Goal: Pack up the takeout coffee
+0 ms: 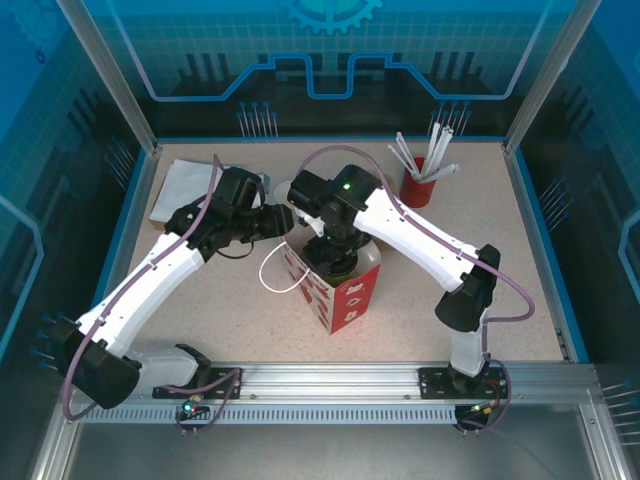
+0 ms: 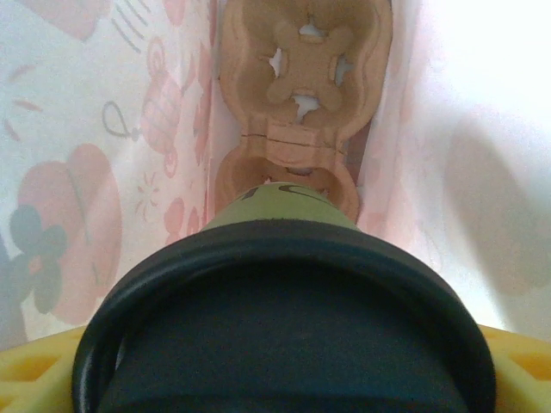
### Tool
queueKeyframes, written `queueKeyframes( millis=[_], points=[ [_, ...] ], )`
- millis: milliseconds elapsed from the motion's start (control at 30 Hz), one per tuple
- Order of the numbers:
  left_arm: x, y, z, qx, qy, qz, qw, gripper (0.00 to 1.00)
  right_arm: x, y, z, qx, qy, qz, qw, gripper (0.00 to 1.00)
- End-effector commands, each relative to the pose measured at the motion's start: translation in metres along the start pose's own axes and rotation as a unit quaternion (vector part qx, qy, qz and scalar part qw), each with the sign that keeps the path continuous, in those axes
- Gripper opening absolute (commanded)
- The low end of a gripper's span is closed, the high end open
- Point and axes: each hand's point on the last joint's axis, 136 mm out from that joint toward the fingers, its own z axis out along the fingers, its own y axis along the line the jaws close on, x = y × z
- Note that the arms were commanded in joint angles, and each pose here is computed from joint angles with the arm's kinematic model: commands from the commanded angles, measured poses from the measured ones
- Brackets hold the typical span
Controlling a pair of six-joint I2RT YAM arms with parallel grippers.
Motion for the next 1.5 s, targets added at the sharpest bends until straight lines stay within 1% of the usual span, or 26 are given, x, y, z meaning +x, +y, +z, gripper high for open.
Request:
queueKeyframes(
  millis=[0, 100, 433, 800, 967, 1133, 1467],
  points=[
    [0.001, -0.006, -0.005, 0.011, 0.006, 0.018, 1.000, 0.45, 0.006, -0.005, -0.006, 0.005, -0.010, 0.011, 1.000, 0.81],
    [0.002, -0.005, -0.005, 0.013, 0.006, 0.013, 1.000, 0.44, 0.008, -0.006, 0.002, 0.004, -0.005, 0.016, 1.000, 0.81],
    [0.006, 0.001, -0.006, 0.003, 0.004, 0.004, 1.000, 0.44, 0.009, -0.009, 0.020, 0.006, -0.008, 0.028, 1.000, 0.81],
    [0.006, 0.012, -0.006, -0.026, 0.000, -0.009, 1.000, 0.48, 0.015, -0.015, 0.024, 0.017, -0.008, 0.046, 0.999, 0.81],
    [0.007, 0.020, -0.006, -0.045, -0.002, -0.016, 0.999, 0.45, 0.017, -0.017, 0.023, 0.020, -0.009, 0.054, 0.998, 0.81],
    [0.008, 0.021, -0.006, -0.045, -0.002, -0.022, 0.999, 0.43, 0.019, -0.018, 0.026, 0.022, -0.004, 0.061, 0.998, 0.81],
    [0.009, 0.019, -0.005, -0.041, -0.002, -0.031, 0.999, 0.43, 0.021, -0.014, 0.028, 0.011, -0.001, 0.080, 0.997, 0.81]
  ],
)
